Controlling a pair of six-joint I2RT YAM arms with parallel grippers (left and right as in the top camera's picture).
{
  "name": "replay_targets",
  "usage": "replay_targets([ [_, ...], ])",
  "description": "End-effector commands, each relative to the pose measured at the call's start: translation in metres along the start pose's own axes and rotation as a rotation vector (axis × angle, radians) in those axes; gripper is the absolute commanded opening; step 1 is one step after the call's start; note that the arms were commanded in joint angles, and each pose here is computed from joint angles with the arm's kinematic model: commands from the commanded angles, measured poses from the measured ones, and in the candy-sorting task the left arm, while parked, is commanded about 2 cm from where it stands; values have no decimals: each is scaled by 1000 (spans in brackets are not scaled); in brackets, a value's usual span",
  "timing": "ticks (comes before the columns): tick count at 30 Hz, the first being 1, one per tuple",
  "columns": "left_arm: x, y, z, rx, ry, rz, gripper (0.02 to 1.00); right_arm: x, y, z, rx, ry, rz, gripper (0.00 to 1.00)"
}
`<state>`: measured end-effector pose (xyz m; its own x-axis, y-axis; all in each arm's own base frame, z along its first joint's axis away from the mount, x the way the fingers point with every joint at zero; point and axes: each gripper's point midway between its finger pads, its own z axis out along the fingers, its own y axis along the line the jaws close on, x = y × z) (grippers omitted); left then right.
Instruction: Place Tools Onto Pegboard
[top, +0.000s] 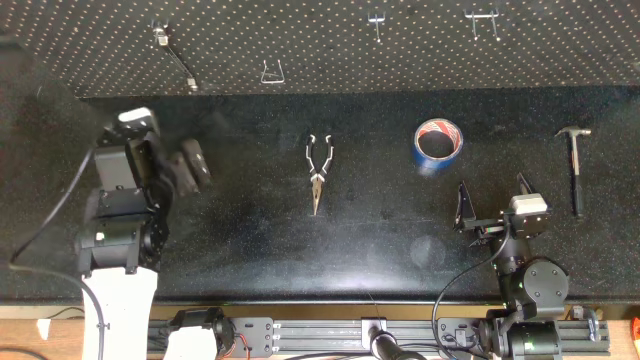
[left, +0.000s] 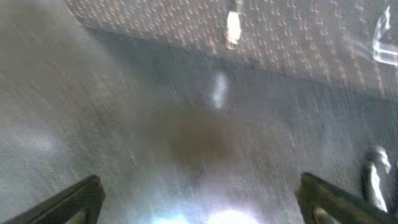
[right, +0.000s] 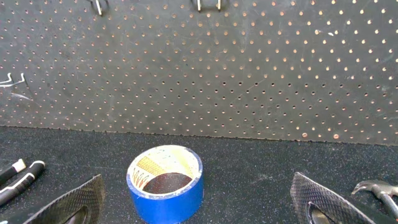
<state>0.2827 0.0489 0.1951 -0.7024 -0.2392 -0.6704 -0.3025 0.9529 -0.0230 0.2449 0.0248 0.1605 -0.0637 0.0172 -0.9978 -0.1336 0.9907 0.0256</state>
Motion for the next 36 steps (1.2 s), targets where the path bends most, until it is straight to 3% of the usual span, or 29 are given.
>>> replay_targets([
  [1, 61, -49, -6, 205, 273, -29, 996, 1, 1, 0, -5, 1, -14, 976],
  [5, 109, -134, 37, 298, 481, 220, 996, 1, 1, 0, -6, 1, -14, 974],
  [13, 84, -234, 91, 298, 634, 286, 996, 1, 1, 0, -5, 1, -14, 976],
  [22, 116, -239, 115, 156, 726, 240, 996, 1, 1, 0, -5, 1, -14, 976],
  [36, 116, -234, 133, 72, 679, 295, 996, 1, 1, 0, -6, 1, -14, 976],
])
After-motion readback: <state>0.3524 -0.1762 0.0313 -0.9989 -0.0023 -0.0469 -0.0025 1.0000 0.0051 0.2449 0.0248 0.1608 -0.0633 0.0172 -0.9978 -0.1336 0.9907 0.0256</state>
